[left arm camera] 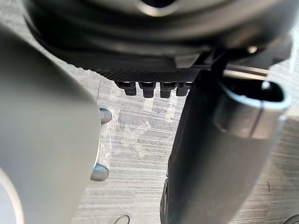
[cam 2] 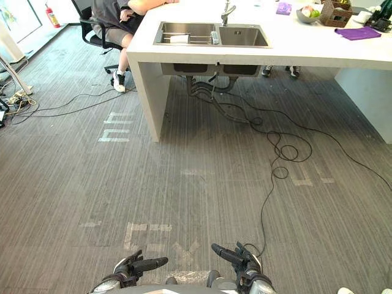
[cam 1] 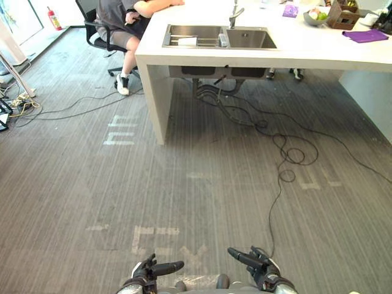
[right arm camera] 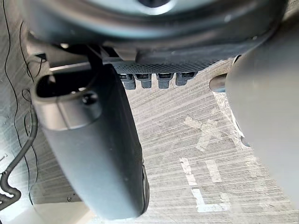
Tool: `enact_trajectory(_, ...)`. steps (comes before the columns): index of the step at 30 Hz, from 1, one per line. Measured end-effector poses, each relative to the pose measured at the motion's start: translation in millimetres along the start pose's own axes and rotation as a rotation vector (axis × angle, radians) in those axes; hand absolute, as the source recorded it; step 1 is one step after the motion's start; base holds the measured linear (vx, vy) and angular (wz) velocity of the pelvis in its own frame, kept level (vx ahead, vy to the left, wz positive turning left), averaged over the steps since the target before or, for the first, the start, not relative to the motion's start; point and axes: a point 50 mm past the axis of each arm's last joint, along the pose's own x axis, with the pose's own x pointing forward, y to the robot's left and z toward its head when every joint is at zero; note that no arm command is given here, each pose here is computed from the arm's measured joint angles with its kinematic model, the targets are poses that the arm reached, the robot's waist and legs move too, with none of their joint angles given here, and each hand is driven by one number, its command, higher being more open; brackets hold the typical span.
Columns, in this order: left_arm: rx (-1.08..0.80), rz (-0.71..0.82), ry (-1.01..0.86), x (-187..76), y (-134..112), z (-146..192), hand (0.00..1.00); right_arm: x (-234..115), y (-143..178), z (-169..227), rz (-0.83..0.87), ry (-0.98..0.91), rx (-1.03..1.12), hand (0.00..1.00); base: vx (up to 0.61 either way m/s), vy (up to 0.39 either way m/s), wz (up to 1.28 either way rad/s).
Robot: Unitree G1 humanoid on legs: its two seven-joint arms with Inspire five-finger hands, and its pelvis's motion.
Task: Walk over to the sink, pick up the cup, carry it to the dishwasher, place the cup inside the dishwasher, then close the dishwasher door
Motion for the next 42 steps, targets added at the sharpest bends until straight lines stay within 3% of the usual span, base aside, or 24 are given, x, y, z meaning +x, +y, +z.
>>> enact_trajectory(17,-0.079,0.004,-0.005,1,6,4,1.00,4,2,7,0.005,-0.029,0.094,1.00,-0.01,0.010,-0.11)
enact_trajectory(21,-0.080,0.000,-0.037,5,3,26,1.00,9,3,25,0.013,-0.042,0.087,1.00,0.00,0.009,0.00)
enact_trajectory(25,-0.113,-0.068,-0.112,6,-19,58,1.00,13,-1,50,0.018,-0.101,0.123,1.00,0.09,-0.011,0.10)
enact_trajectory(28,-0.093,-0.138,-0.191,6,-39,93,1.00,13,4,54,0.046,-0.113,0.127,1.00,0.13,-0.072,0.50)
enact_trajectory(31,-0.084,-0.184,-0.224,2,-50,107,1.00,9,3,56,0.052,-0.139,0.164,1.00,0.26,-0.195,0.32)
enact_trajectory(36,-0.100,-0.241,-0.178,2,-64,93,1.00,4,-11,54,0.002,-0.159,0.239,1.00,0.39,-0.293,0.24)
enact_trajectory(42,-0.083,-0.214,-0.106,4,-55,60,1.00,-5,-19,34,-0.030,-0.129,0.266,1.00,0.38,-0.225,-0.02)
